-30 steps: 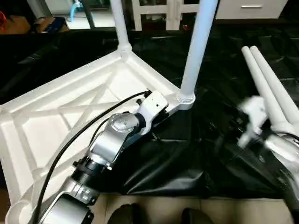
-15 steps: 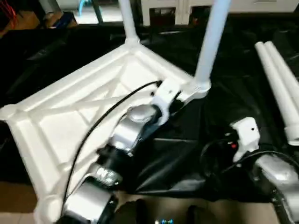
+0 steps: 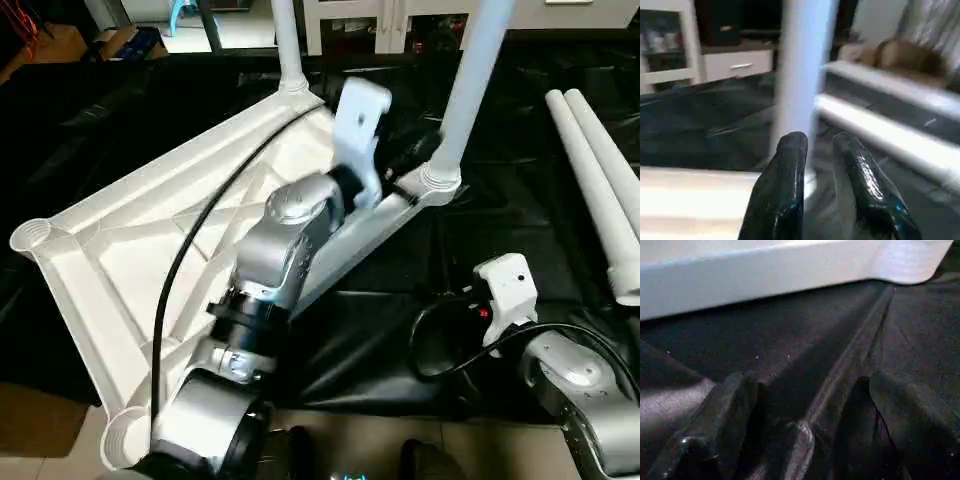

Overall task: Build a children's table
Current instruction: Rotate table base

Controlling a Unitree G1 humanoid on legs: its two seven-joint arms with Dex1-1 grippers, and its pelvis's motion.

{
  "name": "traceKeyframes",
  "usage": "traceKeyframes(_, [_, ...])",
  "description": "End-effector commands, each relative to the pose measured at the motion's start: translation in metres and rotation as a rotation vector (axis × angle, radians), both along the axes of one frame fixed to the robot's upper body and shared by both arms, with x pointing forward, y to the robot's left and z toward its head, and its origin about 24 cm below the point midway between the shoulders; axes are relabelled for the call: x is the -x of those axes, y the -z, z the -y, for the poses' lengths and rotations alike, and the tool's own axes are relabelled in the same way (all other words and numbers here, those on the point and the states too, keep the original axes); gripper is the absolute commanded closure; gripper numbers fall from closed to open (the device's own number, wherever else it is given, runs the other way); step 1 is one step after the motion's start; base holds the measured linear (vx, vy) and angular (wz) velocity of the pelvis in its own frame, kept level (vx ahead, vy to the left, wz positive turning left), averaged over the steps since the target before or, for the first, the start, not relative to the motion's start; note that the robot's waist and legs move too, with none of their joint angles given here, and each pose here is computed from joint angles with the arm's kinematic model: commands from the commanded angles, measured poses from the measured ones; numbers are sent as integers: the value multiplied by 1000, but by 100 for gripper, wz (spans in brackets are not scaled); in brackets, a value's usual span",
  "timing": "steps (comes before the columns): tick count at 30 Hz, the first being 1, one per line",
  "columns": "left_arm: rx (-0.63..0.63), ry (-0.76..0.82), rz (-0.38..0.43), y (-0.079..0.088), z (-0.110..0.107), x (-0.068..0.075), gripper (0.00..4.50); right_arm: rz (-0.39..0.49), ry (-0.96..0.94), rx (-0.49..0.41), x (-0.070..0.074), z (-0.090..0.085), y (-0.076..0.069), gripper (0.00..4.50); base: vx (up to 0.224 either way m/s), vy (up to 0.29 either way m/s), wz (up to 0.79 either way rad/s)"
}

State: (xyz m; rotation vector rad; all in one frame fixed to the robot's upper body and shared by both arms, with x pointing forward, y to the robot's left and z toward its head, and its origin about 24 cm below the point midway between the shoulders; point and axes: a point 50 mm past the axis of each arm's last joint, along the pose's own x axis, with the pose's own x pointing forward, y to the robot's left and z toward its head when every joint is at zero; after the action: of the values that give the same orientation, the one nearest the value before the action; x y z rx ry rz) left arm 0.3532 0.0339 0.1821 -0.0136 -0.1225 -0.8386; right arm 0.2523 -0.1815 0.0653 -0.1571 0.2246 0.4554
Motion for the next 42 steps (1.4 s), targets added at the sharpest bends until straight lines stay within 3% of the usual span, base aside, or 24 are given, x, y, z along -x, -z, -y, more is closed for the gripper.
traceKeyframes(1, [-64, -76, 46, -7, -29, -5, 350, -16, -15, 1, 1, -3, 2, 51, 0, 0, 0])
traceKeyframes(2, [-193, -97, 81, -9, -68, -5, 350, -10, -27, -6, -2, -7, 1, 51, 0, 0, 0])
traceKeyframes(3, [-264, -84, 86, -8, -88, -1, 350, -6, -38, -15, -3, -10, 0, 51, 0, 0, 0])
traceKeyframes(7, [-360, -14, 61, -8, -125, 15, 350, 4, -66, -28, -7, -18, -1, 51, 0, 0, 0])
traceKeyframes(10, [-419, 38, -40, -12, -172, 41, 350, 9, -112, -26, -16, -27, -1, 51, 0, 0, 0])
traceKeyframes(14, [-541, 20, -150, -12, -209, 61, 350, 20, -141, -14, -25, -32, -4, 51, 0, 0, 0])
traceKeyframes(19, [-666, -26, -249, -13, -239, 76, 350, 20, -171, 2, -34, -36, -5, 51, 0, 0, 0])
traceKeyframes(22, [-805, -123, -359, -15, -272, 91, 350, 23, -202, 49, -45, -40, -4, 51, 0, 0, 0])
traceKeyframes(27, [-896, -167, -463, -19, -298, 106, 350, 34, -205, 67, -54, -41, -5, 51, 0, 0, 0])
traceKeyframes(34, [-961, -141, -564, -15, -306, 118, 350, 39, -217, 68, -59, -44, -6, 51, 0, 0, 0])
traceKeyframes(36, [-1001, -112, -617, -3, -307, 124, 350, 39, -229, 69, -60, -46, -4, 51, 0, 0, 0])
traceKeyframes(42, [-1034, -63, -659, 29, -301, 122, 350, 48, -235, 73, -68, -51, -3, 51, 0, 0, 0])
